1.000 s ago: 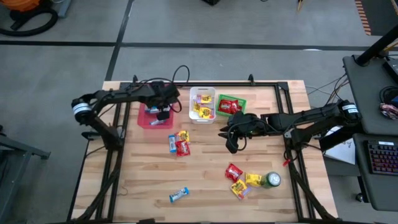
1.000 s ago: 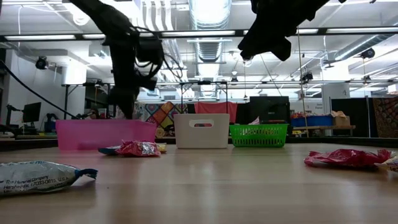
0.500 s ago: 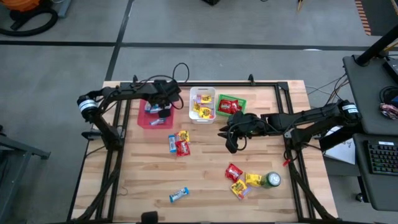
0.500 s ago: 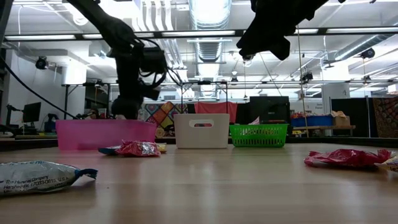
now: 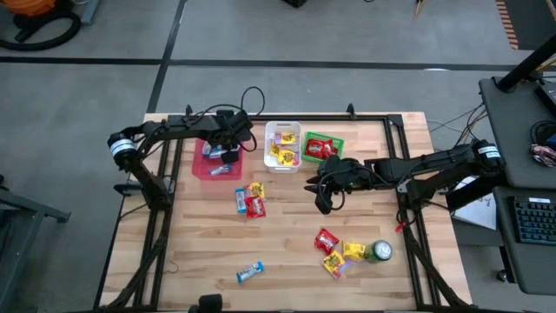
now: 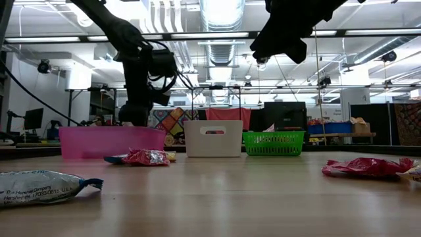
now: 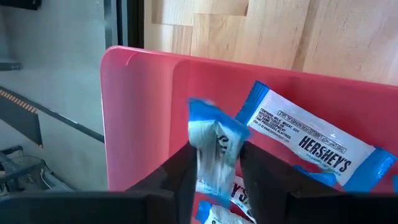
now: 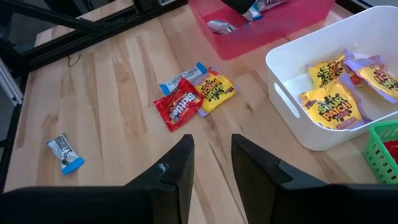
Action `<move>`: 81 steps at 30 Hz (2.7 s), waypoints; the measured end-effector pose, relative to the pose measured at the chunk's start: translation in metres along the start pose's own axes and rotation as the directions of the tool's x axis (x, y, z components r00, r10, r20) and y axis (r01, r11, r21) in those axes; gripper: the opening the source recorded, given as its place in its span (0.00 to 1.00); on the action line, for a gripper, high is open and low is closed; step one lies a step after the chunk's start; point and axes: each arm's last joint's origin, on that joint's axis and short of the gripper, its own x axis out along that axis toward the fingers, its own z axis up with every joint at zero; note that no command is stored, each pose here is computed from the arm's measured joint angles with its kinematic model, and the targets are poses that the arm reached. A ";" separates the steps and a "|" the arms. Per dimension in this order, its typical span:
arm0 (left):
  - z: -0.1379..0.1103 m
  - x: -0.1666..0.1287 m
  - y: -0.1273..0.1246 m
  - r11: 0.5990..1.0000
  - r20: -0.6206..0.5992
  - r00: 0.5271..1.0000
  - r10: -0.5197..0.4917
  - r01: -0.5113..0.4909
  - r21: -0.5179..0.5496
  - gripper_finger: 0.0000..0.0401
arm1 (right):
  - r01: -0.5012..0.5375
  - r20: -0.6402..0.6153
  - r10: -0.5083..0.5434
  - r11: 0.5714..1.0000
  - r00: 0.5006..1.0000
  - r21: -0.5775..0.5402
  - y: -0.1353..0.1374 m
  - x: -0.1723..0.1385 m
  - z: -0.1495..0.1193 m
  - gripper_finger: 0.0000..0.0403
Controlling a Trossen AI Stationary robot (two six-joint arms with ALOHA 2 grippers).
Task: Sort candy
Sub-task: Put the white chocolate into the pink bin
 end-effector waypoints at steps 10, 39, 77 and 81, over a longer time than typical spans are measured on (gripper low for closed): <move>0.000 0.000 0.000 1.000 0.001 1.000 0.001 -0.001 -0.005 0.49 | 0.000 0.000 0.000 1.000 1.000 0.000 0.000 0.000 0.000 0.24; -0.026 -0.168 -0.149 0.857 0.765 0.524 -0.374 0.511 0.069 0.49 | -0.122 -0.366 0.225 0.951 0.903 0.285 0.047 0.016 -0.054 0.24; -0.048 -0.070 -0.243 0.968 0.413 0.886 -0.212 0.248 -0.036 0.49 | 0.221 -0.770 -0.082 0.972 0.633 0.078 0.057 0.044 -0.059 0.24; -0.047 -0.069 -0.243 0.972 0.426 0.885 -0.186 0.230 -0.053 0.45 | 0.218 -0.768 -0.080 0.973 0.636 0.078 0.057 0.044 -0.059 0.24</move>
